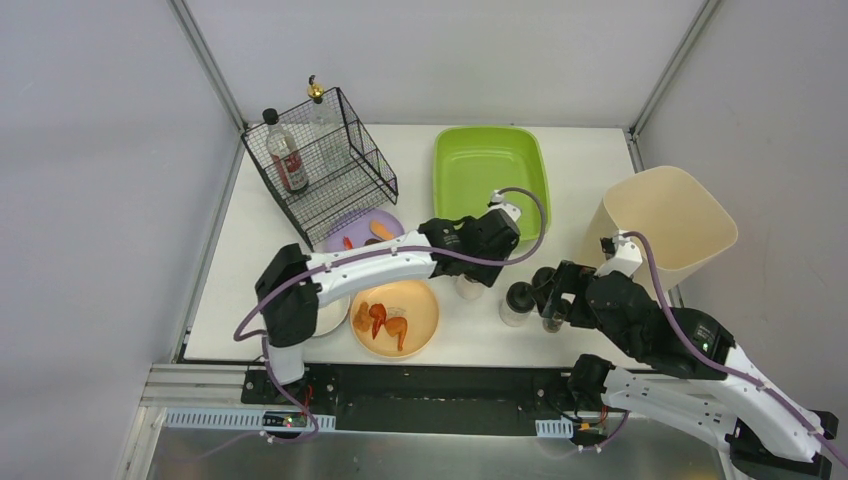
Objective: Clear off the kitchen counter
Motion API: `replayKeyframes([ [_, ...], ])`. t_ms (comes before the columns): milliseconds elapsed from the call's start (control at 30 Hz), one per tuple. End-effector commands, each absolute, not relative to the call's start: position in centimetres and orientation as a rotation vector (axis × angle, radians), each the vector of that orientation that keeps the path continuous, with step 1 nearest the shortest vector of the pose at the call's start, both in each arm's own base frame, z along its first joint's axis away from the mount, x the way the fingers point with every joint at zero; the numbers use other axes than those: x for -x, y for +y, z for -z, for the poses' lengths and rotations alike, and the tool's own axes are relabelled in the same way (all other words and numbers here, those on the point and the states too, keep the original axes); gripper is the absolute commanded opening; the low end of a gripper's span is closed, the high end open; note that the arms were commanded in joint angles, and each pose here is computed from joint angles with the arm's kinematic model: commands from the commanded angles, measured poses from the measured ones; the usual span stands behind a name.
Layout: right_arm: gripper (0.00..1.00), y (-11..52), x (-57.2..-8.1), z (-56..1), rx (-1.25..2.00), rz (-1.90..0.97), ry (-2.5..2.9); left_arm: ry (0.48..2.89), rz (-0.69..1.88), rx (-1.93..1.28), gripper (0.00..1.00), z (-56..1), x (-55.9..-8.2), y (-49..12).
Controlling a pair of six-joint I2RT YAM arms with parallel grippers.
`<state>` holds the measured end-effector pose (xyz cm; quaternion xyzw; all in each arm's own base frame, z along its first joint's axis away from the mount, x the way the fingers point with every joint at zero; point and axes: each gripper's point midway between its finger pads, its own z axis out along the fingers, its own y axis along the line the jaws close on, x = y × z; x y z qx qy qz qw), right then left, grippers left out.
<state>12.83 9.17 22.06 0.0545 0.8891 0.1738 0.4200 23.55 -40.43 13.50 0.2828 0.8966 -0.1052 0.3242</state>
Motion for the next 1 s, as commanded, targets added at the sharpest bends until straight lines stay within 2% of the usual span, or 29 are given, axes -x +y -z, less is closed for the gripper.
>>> replayKeyframes([
  [0, 1.00, 10.0, -13.0, -22.5, -0.132, -0.476, 2.218, 2.193, 0.303, -0.631, 0.00, -21.4, -24.3, -38.1],
  [200, 1.00, 10.6, -13.1, -22.7, -0.117, -0.490, 2.217, 2.132, 0.270, -0.554, 0.00, -25.9, -25.5, -34.8],
  [367, 0.99, 11.2, -13.1, -22.9, -0.099, -0.516, 2.212, 2.141, 0.304, -0.416, 0.00, -27.9, -28.4, -31.4],
  [667, 1.00, 12.5, -13.1, -22.7, -0.025, -0.545, 2.225, 2.024, 0.097, -0.075, 0.00, -32.6, -34.3, -21.8],
  [967, 1.00, 14.0, -13.0, -22.9, 0.036, -0.604, 2.216, 1.914, -0.051, 0.215, 0.00, -35.7, -38.0, -13.1],
])
